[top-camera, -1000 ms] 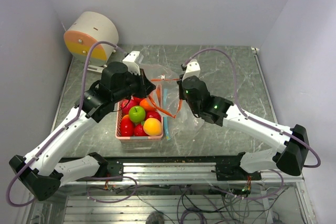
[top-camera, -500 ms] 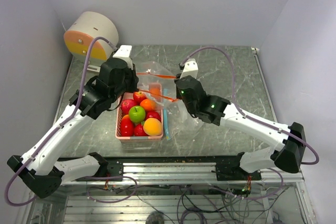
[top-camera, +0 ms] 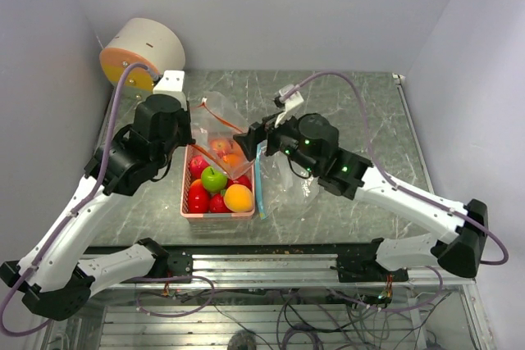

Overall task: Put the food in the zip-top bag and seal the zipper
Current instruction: Open the zipper of the food storage bag, then pick up the fake fruit from the bin.

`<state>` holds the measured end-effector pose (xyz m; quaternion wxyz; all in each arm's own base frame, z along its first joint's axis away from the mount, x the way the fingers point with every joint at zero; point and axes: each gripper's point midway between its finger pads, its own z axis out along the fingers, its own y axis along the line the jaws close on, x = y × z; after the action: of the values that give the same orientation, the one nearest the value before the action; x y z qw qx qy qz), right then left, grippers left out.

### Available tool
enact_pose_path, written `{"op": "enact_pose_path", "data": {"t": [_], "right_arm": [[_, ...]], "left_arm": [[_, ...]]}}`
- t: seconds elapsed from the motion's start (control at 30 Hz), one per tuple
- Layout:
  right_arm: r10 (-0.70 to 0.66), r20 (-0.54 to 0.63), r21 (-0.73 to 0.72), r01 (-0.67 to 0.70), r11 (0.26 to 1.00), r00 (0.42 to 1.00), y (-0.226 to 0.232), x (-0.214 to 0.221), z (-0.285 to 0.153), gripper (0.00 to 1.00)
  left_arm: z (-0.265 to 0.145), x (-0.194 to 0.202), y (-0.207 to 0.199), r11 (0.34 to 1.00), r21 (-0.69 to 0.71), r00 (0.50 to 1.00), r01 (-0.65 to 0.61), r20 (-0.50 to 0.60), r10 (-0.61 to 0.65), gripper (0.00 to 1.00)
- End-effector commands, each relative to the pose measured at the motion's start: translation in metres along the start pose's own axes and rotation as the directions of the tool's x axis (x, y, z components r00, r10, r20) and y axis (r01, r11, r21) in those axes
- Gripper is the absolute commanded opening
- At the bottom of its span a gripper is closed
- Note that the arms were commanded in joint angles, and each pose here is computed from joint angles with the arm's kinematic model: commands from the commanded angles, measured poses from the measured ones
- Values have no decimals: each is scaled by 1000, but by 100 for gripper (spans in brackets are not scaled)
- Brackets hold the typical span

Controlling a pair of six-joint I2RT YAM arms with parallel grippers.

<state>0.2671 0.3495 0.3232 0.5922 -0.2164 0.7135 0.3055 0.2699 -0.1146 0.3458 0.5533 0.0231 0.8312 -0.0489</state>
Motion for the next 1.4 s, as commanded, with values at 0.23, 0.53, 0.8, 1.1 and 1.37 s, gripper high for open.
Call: {"op": "enact_pose_path", "data": {"t": [0.23,0.53,0.8,1.1,1.37], "right_arm": [[51,189,-164,-19,986,981,20,-72,-71,100],[63,46,-108,-58,992,997,14,-35,-50,100],[34,-193,-26,-40,999,981,-1,55,-25,100],[-83,-398,-126,36,991,913,34,134,-23,100],[-77,-516,-85,39,996,853,39,186,-21,100]], "left_arm": [[-16,3,47,978,-205,999,-37,0,38,7],[-30,-10,48,985,-174,999,7,51,2,7],[-37,3,78,944,-327,999,-42,9,47,7],[-44,19,97,905,-421,998,-57,-26,50,7],[-48,23,98,915,-402,999,-38,-15,35,7]]}}
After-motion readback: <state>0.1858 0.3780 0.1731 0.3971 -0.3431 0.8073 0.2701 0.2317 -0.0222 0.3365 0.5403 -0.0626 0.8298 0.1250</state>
